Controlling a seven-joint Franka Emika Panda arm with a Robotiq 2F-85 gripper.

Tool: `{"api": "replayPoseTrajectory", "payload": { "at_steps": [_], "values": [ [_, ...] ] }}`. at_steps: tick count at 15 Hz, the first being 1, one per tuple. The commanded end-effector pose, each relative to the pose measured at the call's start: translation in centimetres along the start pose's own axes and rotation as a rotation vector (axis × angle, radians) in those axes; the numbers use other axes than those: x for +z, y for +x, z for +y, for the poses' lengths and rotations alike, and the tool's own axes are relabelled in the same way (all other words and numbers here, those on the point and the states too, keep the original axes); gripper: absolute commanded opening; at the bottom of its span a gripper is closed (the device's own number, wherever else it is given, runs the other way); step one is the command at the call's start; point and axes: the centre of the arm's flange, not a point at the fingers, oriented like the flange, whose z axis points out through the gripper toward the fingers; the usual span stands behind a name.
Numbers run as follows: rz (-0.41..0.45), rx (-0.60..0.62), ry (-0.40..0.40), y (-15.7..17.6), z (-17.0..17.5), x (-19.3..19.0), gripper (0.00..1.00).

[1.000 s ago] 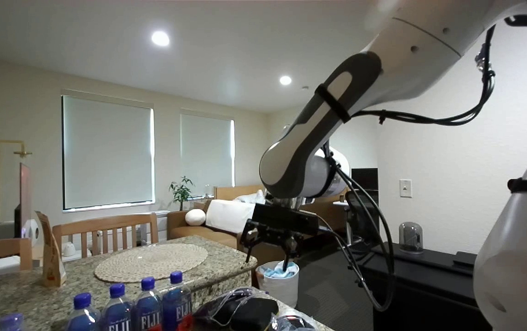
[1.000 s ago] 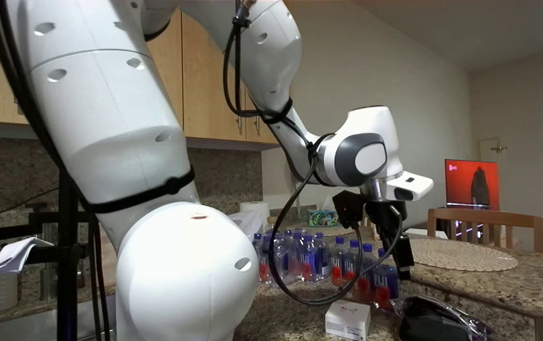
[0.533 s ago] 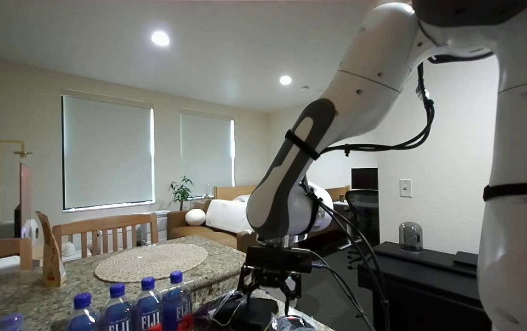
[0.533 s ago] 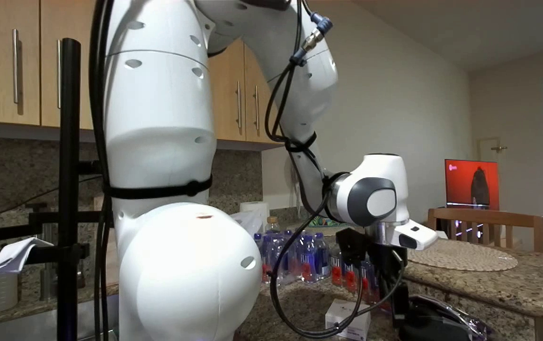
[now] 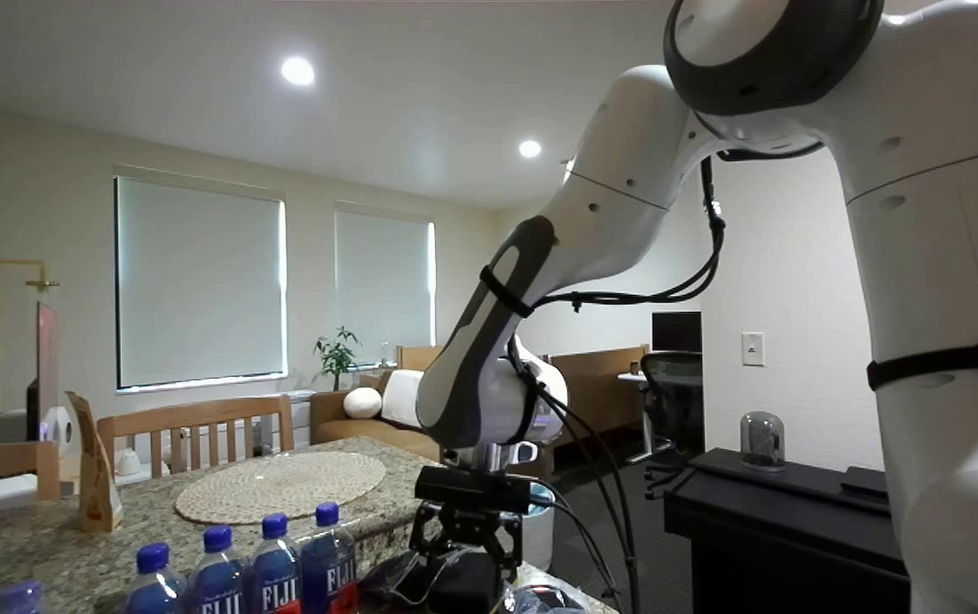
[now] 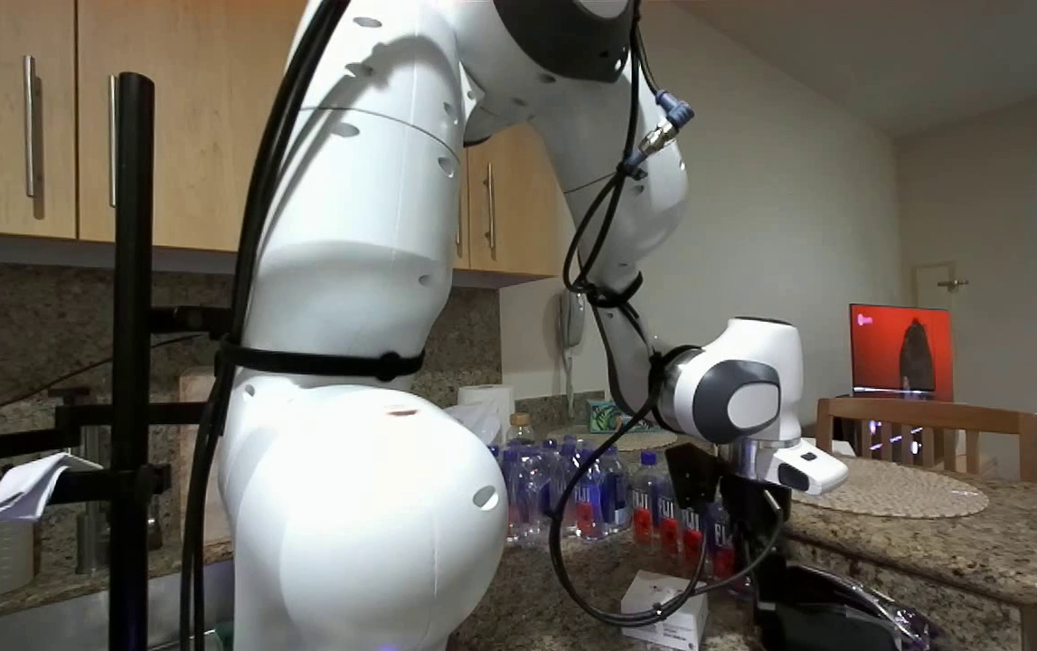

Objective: Remove the black pump from the plastic bag and put it on the top counter

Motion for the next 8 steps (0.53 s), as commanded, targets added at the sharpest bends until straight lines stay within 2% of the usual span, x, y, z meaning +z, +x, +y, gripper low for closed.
{"api": "replayPoseTrajectory", "payload": {
  "at_steps": [1, 3, 5, 7, 8],
  "values": [
    [0.121, 0.095, 0.080, 0.6, -2.6, 0.3, 1.00],
    [0.171, 0.134, 0.094, 1.1, -3.2, 0.0, 1.00],
    [0.170, 0.163, 0.079, 1.8, -3.0, 0.2, 0.97],
    [0.167, 0.188, 0.054, 2.5, -2.6, 0.5, 0.75],
    [0.163, 0.198, 0.047, 2.9, -2.4, 0.6, 0.67]
  ]
}}
